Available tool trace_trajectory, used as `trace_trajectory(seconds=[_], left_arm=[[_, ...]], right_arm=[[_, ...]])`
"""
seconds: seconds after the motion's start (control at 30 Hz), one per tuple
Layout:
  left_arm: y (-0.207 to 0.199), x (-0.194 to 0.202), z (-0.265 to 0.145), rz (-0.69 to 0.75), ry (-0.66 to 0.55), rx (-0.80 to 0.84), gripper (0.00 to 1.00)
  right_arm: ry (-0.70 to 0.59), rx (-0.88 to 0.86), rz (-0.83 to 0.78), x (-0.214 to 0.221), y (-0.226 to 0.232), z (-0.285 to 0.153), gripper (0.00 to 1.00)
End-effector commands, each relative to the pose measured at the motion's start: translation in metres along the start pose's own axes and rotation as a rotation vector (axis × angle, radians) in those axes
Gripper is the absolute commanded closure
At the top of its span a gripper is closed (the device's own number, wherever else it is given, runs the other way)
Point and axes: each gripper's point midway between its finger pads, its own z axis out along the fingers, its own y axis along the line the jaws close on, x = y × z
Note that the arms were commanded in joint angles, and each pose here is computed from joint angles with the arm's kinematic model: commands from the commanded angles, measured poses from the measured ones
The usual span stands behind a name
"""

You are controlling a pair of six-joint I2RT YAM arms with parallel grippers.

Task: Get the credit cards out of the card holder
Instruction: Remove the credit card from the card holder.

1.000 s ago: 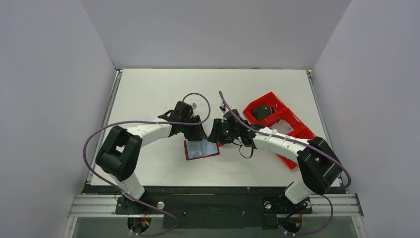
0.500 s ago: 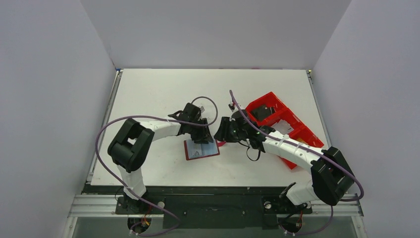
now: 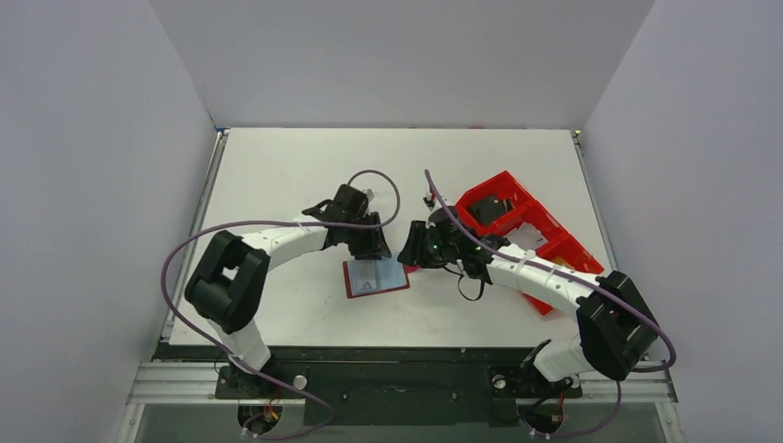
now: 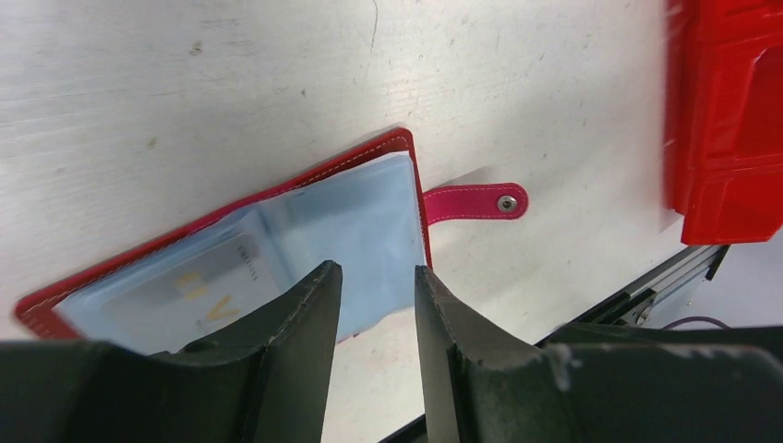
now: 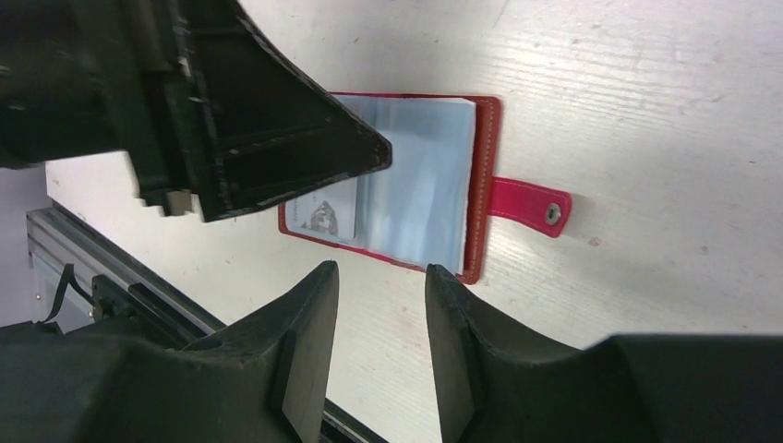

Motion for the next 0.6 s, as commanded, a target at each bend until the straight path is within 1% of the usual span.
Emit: trace_trajectory(seconds=[0.0, 0.03, 0.13, 0.33, 0.57], left_arm=[[-0.003, -0.030, -0.043, 0.019, -0.125, -0.015, 0.67], [0.002, -0.033, -0.050, 0.016, -0.146, -0.027, 0.67], [0.020, -0.028, -0.064, 0.000, -0.159, -0.075, 0.67], [0.047, -0.015, -0.068, -0.027, -0.151, -0.121, 0.67], [0.061, -0.005, -0.063, -0.038, -0.133, -0.150, 0.77]], right_arm=[[0.005, -0.081, -0.011, -0.007, 0.033, 0.008, 0.64], [0.017, -0.098, -0.010, -0.005, 0.039, 0.012, 0.64], [0.036, -0.140, 0.012, -0.004, 0.050, 0.023, 0.65], [0.095, -0.163, 0.036, 0.006, 0.055, 0.052, 0.66], [0.123, -0.183, 0.071, 0.010, 0.059, 0.076, 0.68]])
